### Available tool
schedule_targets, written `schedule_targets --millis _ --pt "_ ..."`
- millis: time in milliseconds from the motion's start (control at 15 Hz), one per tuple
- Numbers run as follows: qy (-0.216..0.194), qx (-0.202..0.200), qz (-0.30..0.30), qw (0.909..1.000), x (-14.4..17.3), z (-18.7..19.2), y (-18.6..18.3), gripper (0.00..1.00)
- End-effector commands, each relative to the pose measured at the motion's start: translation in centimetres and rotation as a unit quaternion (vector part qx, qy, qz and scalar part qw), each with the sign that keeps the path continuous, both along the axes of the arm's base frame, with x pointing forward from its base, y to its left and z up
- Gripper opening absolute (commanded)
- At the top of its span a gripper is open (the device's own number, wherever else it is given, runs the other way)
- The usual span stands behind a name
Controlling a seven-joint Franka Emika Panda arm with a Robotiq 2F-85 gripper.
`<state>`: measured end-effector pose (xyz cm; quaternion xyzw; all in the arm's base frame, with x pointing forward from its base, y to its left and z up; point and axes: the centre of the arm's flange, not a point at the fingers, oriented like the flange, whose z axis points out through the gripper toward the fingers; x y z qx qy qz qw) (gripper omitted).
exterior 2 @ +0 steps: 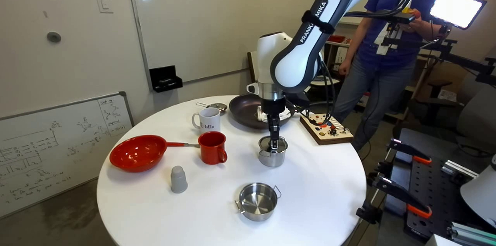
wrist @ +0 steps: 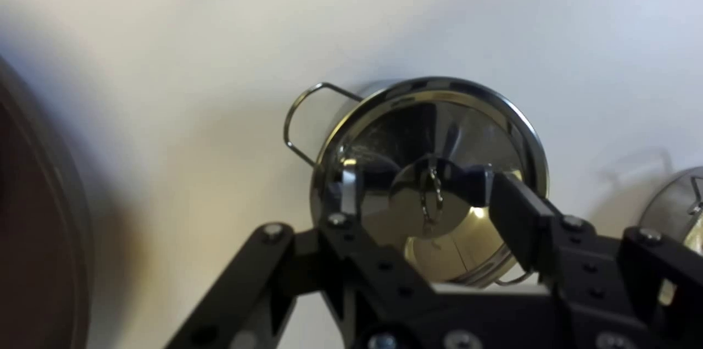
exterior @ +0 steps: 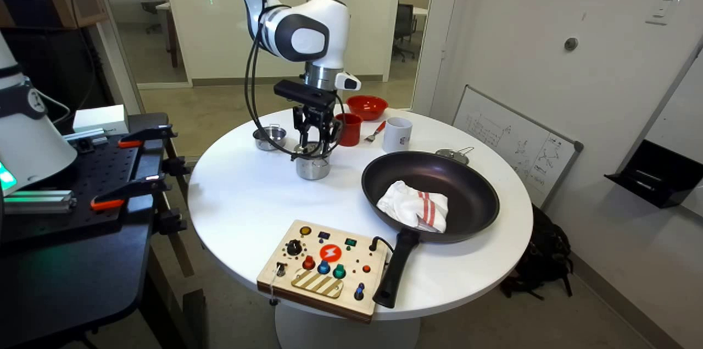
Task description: Uncover the pot
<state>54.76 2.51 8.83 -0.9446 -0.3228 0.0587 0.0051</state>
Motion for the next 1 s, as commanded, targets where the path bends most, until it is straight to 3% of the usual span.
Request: schedule_targets --millis 0,67,333,533,933 --pt "0.008 -0.002 -0.007 0.9999 0.58 -0.34 0.18 0.39" --pt "0.008 -0.002 -0.007 0.9999 0.64 -0.32 0.15 0.36" --pt "0.004 -0.009 -0.020 0.9997 0.95 0.02 0.11 0.07" --pt "0.005 -0.013 -0.027 0.9995 1.02 0.04 0.26 0.02" --pt "0.011 -0.019 -0.036 0.9991 1.13 0.29 0.31 0.07"
